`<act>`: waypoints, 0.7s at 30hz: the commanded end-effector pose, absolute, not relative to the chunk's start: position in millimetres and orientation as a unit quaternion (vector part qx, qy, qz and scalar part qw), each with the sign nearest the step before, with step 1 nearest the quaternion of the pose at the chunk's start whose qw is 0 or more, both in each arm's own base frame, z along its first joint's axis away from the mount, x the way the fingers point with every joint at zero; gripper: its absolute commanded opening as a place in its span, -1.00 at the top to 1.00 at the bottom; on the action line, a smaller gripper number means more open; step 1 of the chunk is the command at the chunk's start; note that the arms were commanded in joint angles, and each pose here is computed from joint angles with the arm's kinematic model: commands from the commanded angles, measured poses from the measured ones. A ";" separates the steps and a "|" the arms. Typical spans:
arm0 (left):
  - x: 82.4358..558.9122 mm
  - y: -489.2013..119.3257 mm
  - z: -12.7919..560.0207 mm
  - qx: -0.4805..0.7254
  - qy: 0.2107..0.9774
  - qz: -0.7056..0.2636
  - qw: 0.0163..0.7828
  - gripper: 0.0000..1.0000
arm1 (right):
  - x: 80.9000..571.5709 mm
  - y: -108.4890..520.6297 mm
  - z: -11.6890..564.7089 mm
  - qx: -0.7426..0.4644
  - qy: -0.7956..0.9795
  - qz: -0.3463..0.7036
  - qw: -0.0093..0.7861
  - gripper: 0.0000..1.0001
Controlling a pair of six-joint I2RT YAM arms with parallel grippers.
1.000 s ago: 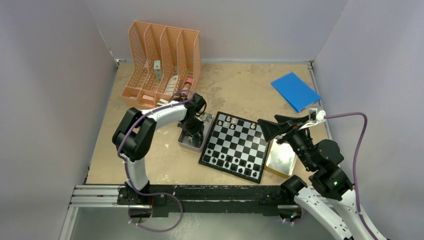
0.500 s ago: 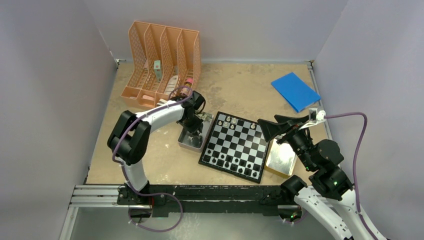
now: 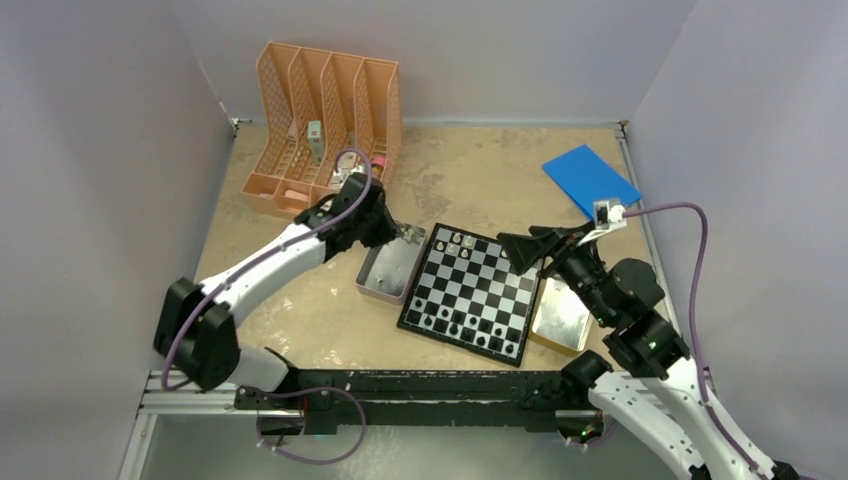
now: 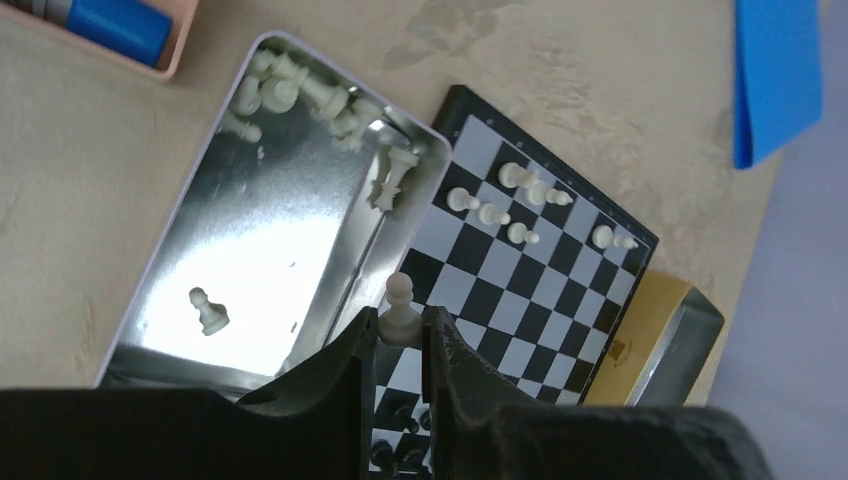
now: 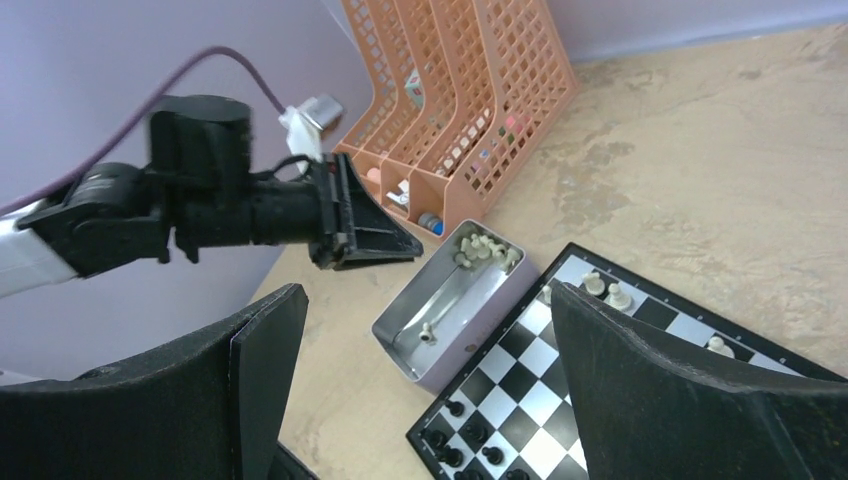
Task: Set up the chess pieces on the board
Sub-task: Place the chess piece on the chessboard.
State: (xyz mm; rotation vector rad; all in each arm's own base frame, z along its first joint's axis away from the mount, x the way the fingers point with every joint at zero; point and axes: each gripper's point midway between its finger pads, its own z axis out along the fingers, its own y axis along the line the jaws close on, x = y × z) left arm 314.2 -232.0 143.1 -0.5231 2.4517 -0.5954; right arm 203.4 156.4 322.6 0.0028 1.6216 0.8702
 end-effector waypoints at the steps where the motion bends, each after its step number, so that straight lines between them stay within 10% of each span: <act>1: 327.6 -239.4 214.6 -0.018 0.853 -0.285 0.437 0.81 | 206.1 172.6 339.2 -0.012 0.684 0.410 0.603 -0.87; 13: 288.2 -262.3 264.3 0.272 0.732 -0.331 0.530 0.95 | 211.1 217.0 356.7 -0.069 0.676 0.473 0.561 -0.79; 21: 235.2 -278.4 280.2 0.434 0.583 -0.385 0.570 0.99 | 214.3 249.6 349.7 -0.131 0.690 0.496 0.510 -0.30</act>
